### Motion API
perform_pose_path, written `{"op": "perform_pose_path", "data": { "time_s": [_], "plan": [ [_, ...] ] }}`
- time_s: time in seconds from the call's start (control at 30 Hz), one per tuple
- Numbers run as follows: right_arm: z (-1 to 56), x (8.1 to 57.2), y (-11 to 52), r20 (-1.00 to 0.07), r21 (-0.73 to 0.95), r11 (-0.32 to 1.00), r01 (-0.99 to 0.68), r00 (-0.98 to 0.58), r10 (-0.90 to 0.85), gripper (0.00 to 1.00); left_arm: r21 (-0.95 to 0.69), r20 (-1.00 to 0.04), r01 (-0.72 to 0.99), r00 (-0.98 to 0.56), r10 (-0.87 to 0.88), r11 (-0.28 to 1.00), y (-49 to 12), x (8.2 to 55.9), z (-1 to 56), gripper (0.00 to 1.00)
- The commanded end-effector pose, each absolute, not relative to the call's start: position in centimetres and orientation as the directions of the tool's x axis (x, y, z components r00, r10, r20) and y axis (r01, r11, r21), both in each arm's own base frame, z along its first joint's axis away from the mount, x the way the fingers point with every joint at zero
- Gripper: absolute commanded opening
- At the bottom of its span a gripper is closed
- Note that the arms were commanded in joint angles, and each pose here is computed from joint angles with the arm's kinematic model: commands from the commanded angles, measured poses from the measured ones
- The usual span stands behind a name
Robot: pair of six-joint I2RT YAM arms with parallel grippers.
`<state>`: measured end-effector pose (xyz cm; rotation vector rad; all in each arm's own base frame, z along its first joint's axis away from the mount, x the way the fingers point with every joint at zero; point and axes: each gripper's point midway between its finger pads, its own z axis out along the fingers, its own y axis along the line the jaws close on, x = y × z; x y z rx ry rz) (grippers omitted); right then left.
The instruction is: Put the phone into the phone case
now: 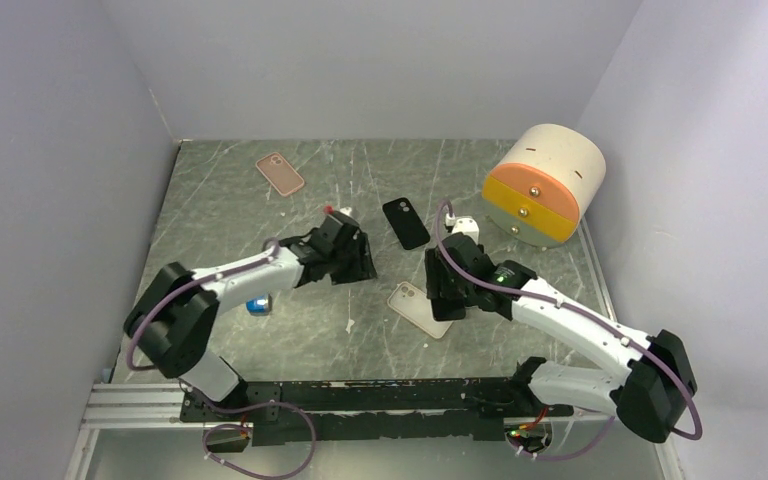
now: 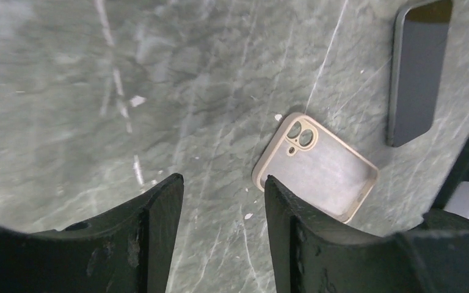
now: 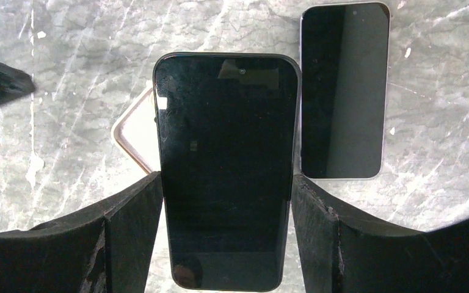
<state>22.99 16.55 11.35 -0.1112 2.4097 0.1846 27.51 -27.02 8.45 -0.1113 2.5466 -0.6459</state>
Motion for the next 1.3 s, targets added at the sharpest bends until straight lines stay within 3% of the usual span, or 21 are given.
{"op": "perform_pose_path", "data": {
  "time_s": [0.0, 0.13, 0.67, 0.93, 1.03, 1.13, 1.27],
  "plan": [
    [13.4, 24.0, 16.9, -0.721, 0.159, 0.979, -0.124, -0.692, 0.029, 0.40, -0.499, -0.490, 0.093, -0.851, -0.191, 0.862, -30.7, 28.7, 8.5, 0.56],
    [13.5, 23.8, 16.5, -0.727, 0.166, 0.979, -0.119, -0.685, 0.041, 0.40, -0.475, -0.481, 0.138, -0.868, -0.126, 0.869, -32.6, 27.8, 7.0, 0.48],
    [13.1, 23.6, 16.1, -0.724, 0.181, 0.978, -0.101, -0.687, 0.063, 0.40, -0.410, -0.427, 0.226, -0.904, 0.033, 0.884, -34.3, 25.1, 4.3, 0.45],
    [13.1, 23.5, 16.1, -0.725, 0.198, 0.976, -0.097, -0.684, 0.079, 0.40, -0.319, -0.425, 0.258, -0.899, 0.106, 0.912, -34.0, 24.4, 3.5, 0.37],
    [13.0, 23.4, 16.1, -0.725, 0.202, 0.975, -0.095, -0.684, 0.084, 0.39, -0.285, -0.421, 0.263, -0.898, 0.126, 0.922, -33.5, 24.4, 3.3, 0.27],
    [13.0, 23.2, 16.1, -0.726, 0.212, 0.972, -0.098, -0.682, 0.089, 0.39, -0.200, -0.435, 0.302, -0.880, 0.191, 0.932, -32.2, 24.8, 3.6, 0.06],
    [13.0, 23.0, 16.5, -0.734, 0.234, 0.963, -0.133, -0.673, 0.086, 0.39, -0.114, -0.460, 0.422, -0.825, 0.328, 0.899, -30.6, 24.8, 4.6, 0.03]
  ]
}}
